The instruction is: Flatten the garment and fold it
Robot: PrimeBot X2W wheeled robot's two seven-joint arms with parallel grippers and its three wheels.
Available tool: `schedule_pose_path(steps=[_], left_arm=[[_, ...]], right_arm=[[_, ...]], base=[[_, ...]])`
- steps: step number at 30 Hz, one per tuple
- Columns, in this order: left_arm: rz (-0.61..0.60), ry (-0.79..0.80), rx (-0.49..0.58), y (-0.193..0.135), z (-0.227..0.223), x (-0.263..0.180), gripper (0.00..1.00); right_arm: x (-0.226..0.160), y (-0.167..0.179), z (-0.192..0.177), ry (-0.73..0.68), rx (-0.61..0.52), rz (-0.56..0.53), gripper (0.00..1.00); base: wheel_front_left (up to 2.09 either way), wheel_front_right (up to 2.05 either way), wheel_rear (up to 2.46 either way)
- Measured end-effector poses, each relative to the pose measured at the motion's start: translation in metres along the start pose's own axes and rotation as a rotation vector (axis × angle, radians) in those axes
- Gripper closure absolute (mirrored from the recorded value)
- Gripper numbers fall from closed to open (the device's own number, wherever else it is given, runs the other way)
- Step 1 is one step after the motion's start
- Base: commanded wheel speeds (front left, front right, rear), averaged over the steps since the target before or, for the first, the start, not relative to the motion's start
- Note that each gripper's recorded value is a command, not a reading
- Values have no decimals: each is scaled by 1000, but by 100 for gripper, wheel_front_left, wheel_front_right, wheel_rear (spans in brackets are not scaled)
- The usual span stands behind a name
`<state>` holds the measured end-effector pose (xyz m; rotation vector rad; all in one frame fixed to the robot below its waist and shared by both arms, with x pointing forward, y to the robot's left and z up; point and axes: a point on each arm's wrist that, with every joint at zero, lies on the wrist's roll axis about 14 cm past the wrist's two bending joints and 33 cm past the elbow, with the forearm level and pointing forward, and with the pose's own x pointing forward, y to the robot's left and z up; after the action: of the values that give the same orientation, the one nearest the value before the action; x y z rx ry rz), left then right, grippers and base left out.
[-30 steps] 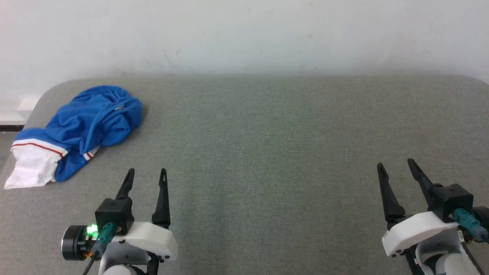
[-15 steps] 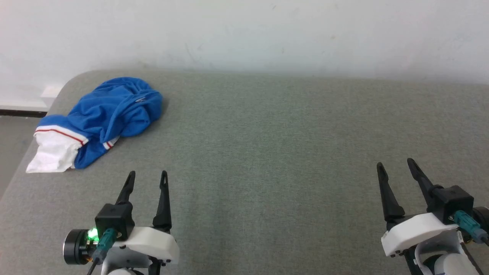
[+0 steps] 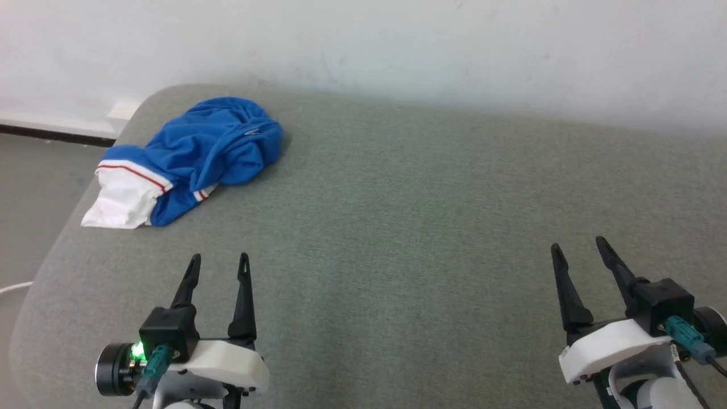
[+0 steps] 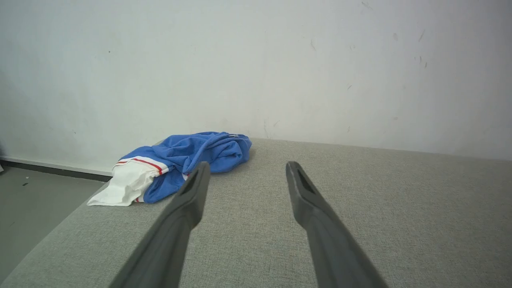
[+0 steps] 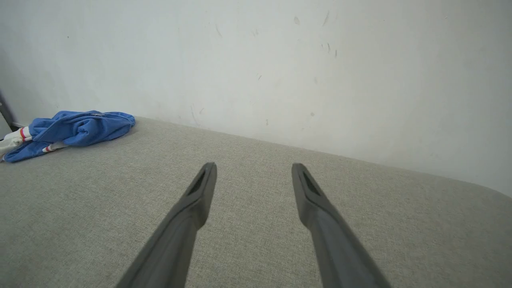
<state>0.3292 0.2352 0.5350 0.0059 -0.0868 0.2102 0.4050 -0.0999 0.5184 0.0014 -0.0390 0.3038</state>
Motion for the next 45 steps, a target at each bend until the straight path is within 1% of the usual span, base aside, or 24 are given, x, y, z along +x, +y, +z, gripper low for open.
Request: schedule_pose_path(steps=[17,30,38,45], left_arm=[[119,-8,-3,37,-1,-31,0],[233,2,-17,68,-8,-68,0],[289,-17,-24,82,-5,-83,0],[316,-10,-35,86,-10,-93,0]], right_arm=[[23,57,-6,-5,15,171,0],[31,107,-6,-16,21,314,0],[33,130,-6,-18,28,377,0],[34,142,-11,-10,32,412,0]], base=[[0,0,0],[0,0,0],[0,0,0],[0,0,0]])
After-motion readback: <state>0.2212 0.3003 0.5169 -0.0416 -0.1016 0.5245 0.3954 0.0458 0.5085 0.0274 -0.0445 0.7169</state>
